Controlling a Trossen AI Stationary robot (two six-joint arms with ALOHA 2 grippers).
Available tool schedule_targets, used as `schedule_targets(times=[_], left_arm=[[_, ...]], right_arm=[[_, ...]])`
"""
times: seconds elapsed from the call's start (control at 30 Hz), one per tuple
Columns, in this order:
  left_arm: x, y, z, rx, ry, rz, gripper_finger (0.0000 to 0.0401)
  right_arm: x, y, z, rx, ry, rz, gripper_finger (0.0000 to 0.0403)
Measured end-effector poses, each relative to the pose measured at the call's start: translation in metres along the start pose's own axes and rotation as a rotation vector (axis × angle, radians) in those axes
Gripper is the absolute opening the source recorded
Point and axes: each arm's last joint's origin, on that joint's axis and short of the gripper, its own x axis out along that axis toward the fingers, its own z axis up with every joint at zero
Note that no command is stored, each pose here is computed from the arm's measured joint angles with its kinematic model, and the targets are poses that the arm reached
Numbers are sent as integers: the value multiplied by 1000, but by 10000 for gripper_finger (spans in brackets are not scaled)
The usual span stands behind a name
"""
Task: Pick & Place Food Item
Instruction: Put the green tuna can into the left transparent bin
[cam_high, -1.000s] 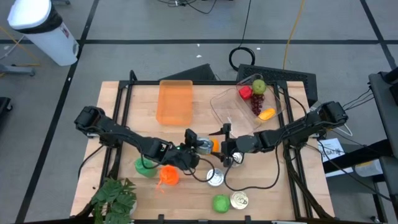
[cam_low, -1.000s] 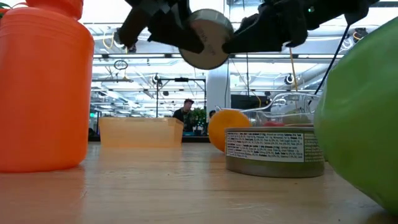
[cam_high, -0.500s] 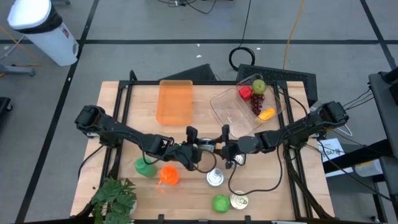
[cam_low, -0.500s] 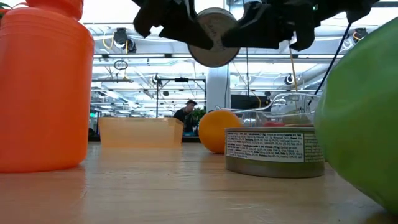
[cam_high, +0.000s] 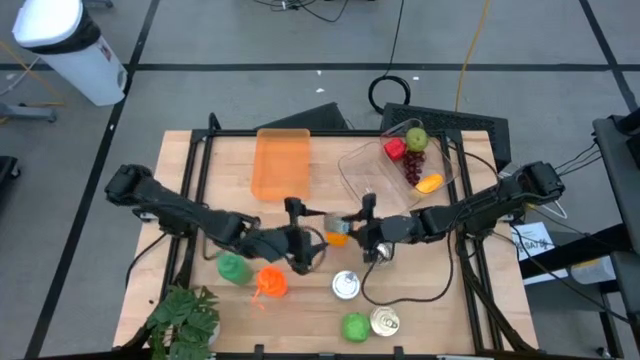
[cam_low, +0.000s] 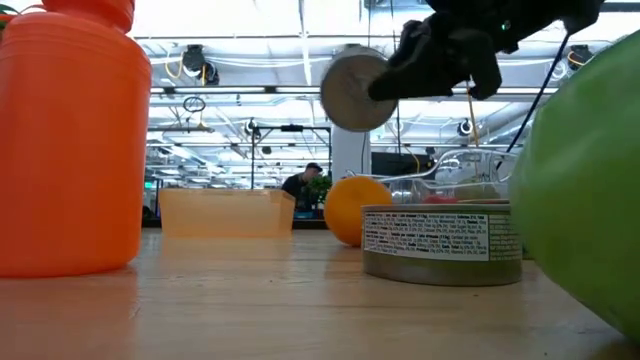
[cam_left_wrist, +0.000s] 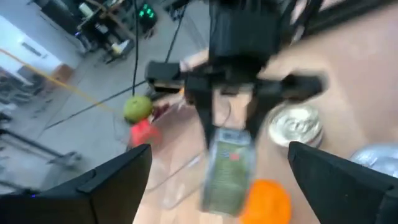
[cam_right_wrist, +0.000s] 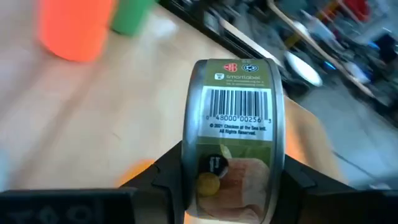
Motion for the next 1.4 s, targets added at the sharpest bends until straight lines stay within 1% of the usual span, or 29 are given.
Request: schedule_targets(times=[0.03, 0.13, 0.2, 0.23, 0.3, 0.37, 0.43, 0.5, 0.63, 0.73, 0.83, 0.97, 1.0, 1.03, 1.17, 1.23, 1.3, 1.4], left_arm=[[-6, 7, 1, -18, -13, -23, 385], [-18, 24, -10, -63, -29, -144, 369], [-23, 35, -20, -118, -75, -228, 361], [-25, 40, -29, -141, -81, -253, 357], [-23, 46, -39, -212, -144, -267, 353], [-23, 50, -54, -258, -153, -259, 351], [-21, 54, -59, -306, -193, -235, 351], [-20, 55, -68, -326, -186, -225, 351], [-17, 56, -76, -343, -175, -212, 351], [-16, 57, -77, -359, -165, -210, 351], [-16, 57, -77, -361, -165, -210, 351], [-16, 57, -77, -357, -158, -211, 351], [-16, 57, -78, -356, -155, -212, 351], [-16, 57, -78, -355, -154, -212, 351], [-16, 57, -79, -352, -143, -214, 351], [-16, 56, -79, -351, -141, -214, 351], [-15, 56, -80, -350, -136, -216, 351], [-15, 56, -80, -348, -132, -216, 351]], right_arm=[[-3, -4, 0, -2, 19, -33, 138], [-10, -21, -1, 0, 78, -147, 138], [-12, -30, -11, -32, 175, -205, 138], [-11, -36, -17, -46, 224, -228, 138], [-11, -49, -29, -61, 321, -254, 138], [-8, -64, -42, -55, 401, -282, 138], [-5, -77, -56, -58, 485, -297, 138], [-2, -87, -70, -66, 548, -274, 138], [5, -101, -86, -61, 552, -137, 138], [12, -108, -96, -61, 566, -124, 138], [16, -112, -105, -100, 607, -117, 138], [23, -112, -115, -170, 645, -62, 139], [26, -111, -117, -180, 645, -58, 144], [28, -110, -118, -186, 650, -56, 159], [36, -108, -122, -183, 645, -64, 248], [37, -106, -123, -186, 650, -57, 282], [38, -105, -123, -179, 652, -54, 305], [38, -105, -120, -134, 630, -80, 324]])
